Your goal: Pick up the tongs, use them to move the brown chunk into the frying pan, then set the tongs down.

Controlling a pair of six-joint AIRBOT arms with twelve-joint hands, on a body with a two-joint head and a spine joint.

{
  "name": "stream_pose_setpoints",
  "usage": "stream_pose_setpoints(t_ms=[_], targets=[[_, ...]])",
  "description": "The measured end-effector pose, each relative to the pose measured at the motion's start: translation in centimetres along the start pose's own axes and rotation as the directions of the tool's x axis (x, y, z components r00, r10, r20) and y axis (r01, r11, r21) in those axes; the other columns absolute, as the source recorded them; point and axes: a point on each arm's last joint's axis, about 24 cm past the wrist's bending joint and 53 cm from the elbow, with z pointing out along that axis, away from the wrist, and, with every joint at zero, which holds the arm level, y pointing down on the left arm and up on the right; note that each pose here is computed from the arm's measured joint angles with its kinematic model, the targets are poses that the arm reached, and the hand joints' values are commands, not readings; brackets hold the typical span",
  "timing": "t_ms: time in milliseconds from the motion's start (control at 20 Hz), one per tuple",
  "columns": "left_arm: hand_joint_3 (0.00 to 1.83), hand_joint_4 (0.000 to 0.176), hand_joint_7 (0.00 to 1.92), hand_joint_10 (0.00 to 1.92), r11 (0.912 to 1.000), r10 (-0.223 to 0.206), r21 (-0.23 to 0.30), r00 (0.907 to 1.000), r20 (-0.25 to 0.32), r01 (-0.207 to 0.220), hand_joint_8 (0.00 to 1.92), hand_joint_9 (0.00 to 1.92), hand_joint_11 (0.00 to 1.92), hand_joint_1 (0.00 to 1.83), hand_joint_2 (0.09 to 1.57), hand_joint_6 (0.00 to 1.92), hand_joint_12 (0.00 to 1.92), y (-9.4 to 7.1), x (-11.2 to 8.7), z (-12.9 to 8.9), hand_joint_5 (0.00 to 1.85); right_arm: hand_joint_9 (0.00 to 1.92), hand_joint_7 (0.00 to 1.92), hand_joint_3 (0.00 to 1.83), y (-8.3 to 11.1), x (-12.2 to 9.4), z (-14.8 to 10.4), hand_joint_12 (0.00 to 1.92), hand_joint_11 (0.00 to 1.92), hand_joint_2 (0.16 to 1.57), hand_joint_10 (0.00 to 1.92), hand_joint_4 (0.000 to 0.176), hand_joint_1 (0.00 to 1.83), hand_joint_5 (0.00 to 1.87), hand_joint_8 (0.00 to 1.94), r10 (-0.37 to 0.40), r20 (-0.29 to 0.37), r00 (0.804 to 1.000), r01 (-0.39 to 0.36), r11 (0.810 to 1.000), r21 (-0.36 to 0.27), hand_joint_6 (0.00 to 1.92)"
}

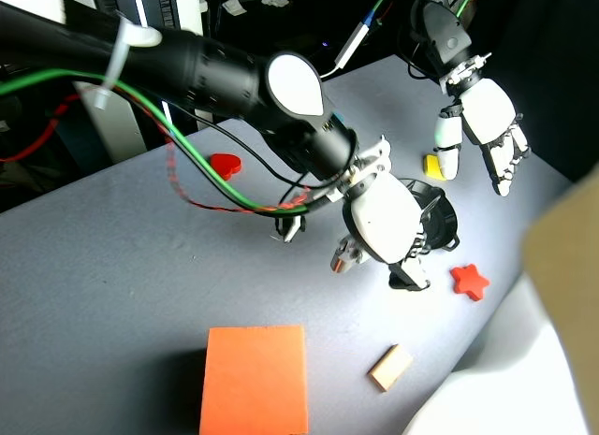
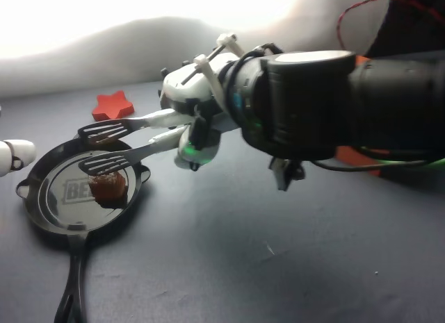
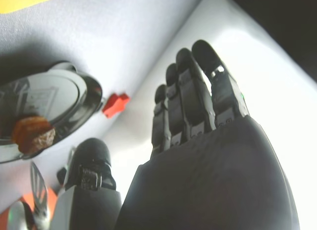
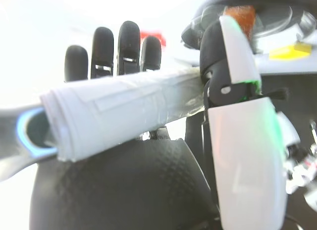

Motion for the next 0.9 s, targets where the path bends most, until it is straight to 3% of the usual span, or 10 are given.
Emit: stream_pose_setpoints(t_ms=[300, 600, 750, 900], targets=[[0.00, 0.052, 0.27, 0.00, 0.9986, -0.020, 0.049, 0.9990, -0.040, 0.022, 0.00, 0.31, 0.00, 0.00, 1.29, 0.00, 0.94, -2.7, 1.9, -0.8, 0.14, 0.40, 0.69, 0.00, -3.1, -0.9, -3.1, 1.64, 0.01, 1.22, 0.83, 0.000, 0.95, 0.48, 0.27, -0.041, 0.006, 0.999, 0.041, 0.999, 0.036, 0.62], [0.00, 0.051, 0.28, 0.00, 0.9953, -0.036, 0.087, 0.9970, -0.069, 0.042, 0.00, 0.32, 0.00, 0.06, 1.28, 0.01, 0.96, -4.7, 3.1, -1.9, 0.17, 0.41, 0.69, 0.00, -7.7, 1.3, -5.4, 1.64, 0.01, 1.21, 0.82, 0.000, 0.96, 0.49, 0.27, -0.055, -0.041, 0.998, 0.058, 0.994, 0.096, 0.63], [0.00, 0.048, 0.28, 0.00, 0.9935, -0.039, 0.103, 0.9952, -0.089, 0.049, 0.00, 0.33, 0.00, 0.07, 1.29, 0.00, 0.95, -5.6, 3.9, -2.6, 0.17, 0.41, 0.70, 0.00, -9.5, 1.9, -5.9, 1.63, 0.03, 1.21, 0.82, 0.000, 0.96, 0.49, 0.27, -0.116, -0.048, 0.992, 0.120, 0.987, 0.110, 0.63], [0.00, 0.051, 0.30, 0.01, 0.9900, -0.045, 0.129, 0.9937, -0.103, 0.058, 0.01, 0.34, 0.00, 0.08, 1.29, 0.00, 0.95, -6.9, 4.4, -3.3, 0.17, 0.42, 0.70, 0.00, -9.7, 2.4, -5.7, 1.63, 0.03, 1.20, 0.82, 0.000, 0.97, 0.49, 0.27, -0.181, -0.025, 0.983, 0.182, 0.980, 0.079, 0.63]])
